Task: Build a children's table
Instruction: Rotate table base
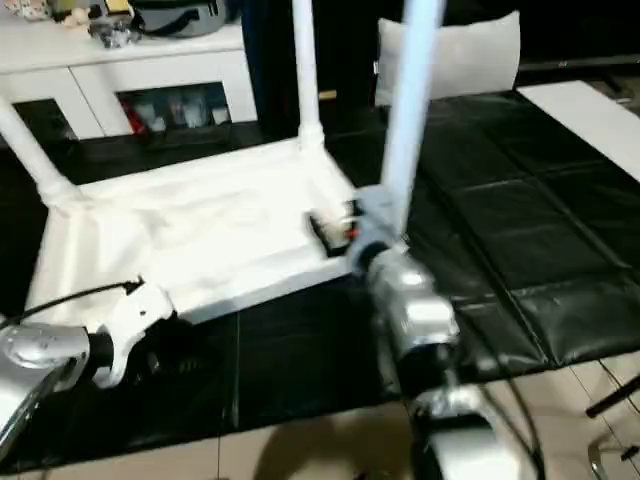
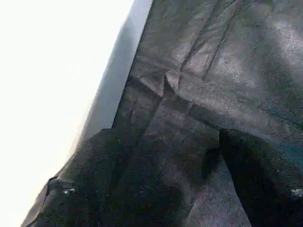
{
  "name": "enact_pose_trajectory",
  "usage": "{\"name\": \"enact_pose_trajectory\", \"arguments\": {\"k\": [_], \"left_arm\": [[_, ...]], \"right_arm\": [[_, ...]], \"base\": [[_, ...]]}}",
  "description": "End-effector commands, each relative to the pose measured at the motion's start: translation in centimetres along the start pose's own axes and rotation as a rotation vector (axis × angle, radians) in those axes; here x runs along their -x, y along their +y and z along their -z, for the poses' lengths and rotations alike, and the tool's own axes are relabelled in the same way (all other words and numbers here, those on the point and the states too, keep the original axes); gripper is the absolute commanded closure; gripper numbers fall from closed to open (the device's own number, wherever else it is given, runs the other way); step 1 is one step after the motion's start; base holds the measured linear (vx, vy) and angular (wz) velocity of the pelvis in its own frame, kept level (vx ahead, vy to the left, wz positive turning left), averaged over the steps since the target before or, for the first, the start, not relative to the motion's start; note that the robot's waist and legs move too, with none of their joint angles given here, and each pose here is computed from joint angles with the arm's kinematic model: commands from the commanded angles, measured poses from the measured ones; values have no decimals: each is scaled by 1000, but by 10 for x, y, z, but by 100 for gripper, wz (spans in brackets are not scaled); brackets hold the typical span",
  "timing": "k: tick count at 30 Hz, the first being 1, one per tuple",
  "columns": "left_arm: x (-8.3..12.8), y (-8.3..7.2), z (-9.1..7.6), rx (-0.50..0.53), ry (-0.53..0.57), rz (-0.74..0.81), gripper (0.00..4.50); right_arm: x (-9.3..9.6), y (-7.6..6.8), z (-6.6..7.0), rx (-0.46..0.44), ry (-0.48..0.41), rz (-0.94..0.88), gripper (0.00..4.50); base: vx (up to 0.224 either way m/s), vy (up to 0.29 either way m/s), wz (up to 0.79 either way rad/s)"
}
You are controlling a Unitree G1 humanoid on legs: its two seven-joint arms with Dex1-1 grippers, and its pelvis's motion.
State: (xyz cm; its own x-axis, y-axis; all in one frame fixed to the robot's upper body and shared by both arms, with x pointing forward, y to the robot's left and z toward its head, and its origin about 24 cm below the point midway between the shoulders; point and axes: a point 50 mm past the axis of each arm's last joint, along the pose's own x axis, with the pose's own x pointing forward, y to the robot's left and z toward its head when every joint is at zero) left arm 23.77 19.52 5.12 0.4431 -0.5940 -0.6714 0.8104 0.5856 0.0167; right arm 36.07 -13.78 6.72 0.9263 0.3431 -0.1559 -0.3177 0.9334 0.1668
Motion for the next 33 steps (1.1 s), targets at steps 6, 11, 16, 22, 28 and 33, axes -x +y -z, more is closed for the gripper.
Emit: {"name": "enact_pose_trajectory", "arguments": {"k": [6, 11, 16, 22, 28, 33], "left_arm": [[3, 16, -11, -31, -59, -129, 5], [0, 20, -16, -32, -109, -175, 5], [-5, 27, -24, -53, -163, -272, 5], [-14, 33, -37, -34, -286, -427, 5], [-22, 24, -42, 21, -409, -463, 5], [-18, 15, -35, 87, -489, -521, 5]], "right_arm": [[17, -60, -19, 11, -66, 226, 0], [27, -84, -23, 27, -76, 300, 0], [38, -101, -22, 53, -71, 351, 0], [45, -102, -12, 46, -69, 343, 0], [44, -82, 0, 41, -70, 265, 0], [46, -49, 9, 37, -74, 81, 0]], "base": [[0, 0, 0], [0, 0, 0], [0, 0, 0], [0, 0, 0], [0, 0, 0], [0, 0, 0]]}}
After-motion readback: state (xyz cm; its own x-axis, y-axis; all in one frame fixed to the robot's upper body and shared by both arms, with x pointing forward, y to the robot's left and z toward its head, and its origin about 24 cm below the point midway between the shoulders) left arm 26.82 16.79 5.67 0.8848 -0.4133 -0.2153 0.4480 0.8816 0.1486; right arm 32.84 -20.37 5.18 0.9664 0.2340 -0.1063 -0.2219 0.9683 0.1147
